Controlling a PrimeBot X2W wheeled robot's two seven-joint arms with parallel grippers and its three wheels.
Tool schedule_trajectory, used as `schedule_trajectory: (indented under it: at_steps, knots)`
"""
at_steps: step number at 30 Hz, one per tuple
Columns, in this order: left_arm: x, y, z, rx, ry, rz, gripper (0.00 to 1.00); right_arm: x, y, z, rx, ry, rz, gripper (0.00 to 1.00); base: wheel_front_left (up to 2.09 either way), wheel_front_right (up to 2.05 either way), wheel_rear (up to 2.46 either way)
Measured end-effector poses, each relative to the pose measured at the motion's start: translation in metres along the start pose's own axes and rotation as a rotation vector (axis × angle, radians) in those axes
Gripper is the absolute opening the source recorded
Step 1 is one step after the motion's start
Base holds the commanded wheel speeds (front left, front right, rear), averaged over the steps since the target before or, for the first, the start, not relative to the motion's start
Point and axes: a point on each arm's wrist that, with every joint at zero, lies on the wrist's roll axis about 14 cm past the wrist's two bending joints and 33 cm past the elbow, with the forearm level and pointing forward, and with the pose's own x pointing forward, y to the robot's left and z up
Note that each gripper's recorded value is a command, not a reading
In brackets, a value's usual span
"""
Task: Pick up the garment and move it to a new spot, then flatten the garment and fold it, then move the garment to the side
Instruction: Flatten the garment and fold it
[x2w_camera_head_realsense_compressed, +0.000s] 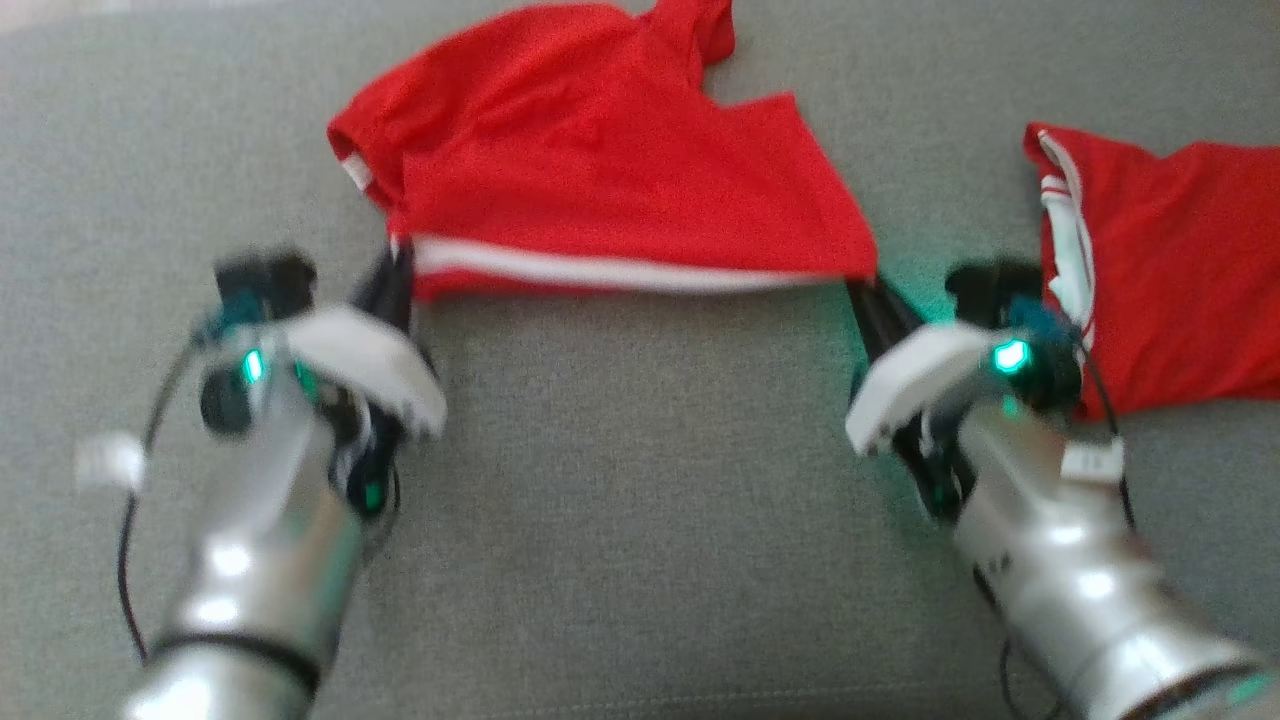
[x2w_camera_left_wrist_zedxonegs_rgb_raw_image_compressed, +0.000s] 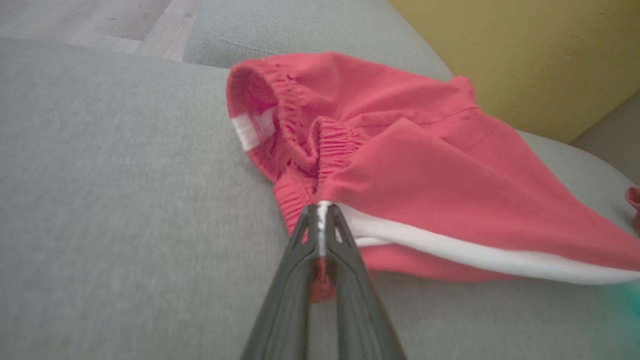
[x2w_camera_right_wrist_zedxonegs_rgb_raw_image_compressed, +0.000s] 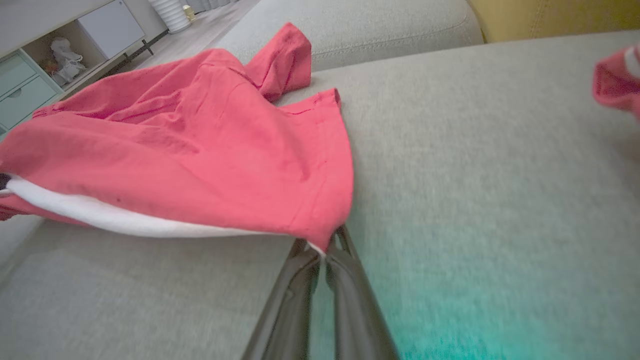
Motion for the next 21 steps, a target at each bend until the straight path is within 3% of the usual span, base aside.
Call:
schedule_trajectory:
  at_steps: [11, 21]
  knots:
    - [-0.101, -0.010, -0.039, -0.058, -0.069, -0.009, 0.00, -0.086, 0.010, -0.039, 0.131, -0.086, -0.045, 0.00, 0.00, 0.00, 0.00]
    - [-0.172, -0.020, -0.038, -0.068, -0.082, 0.025, 0.00, -0.191, 0.026, -0.065, 0.121, 0.057, -0.095, 0.00, 0.00, 0.00, 0.00]
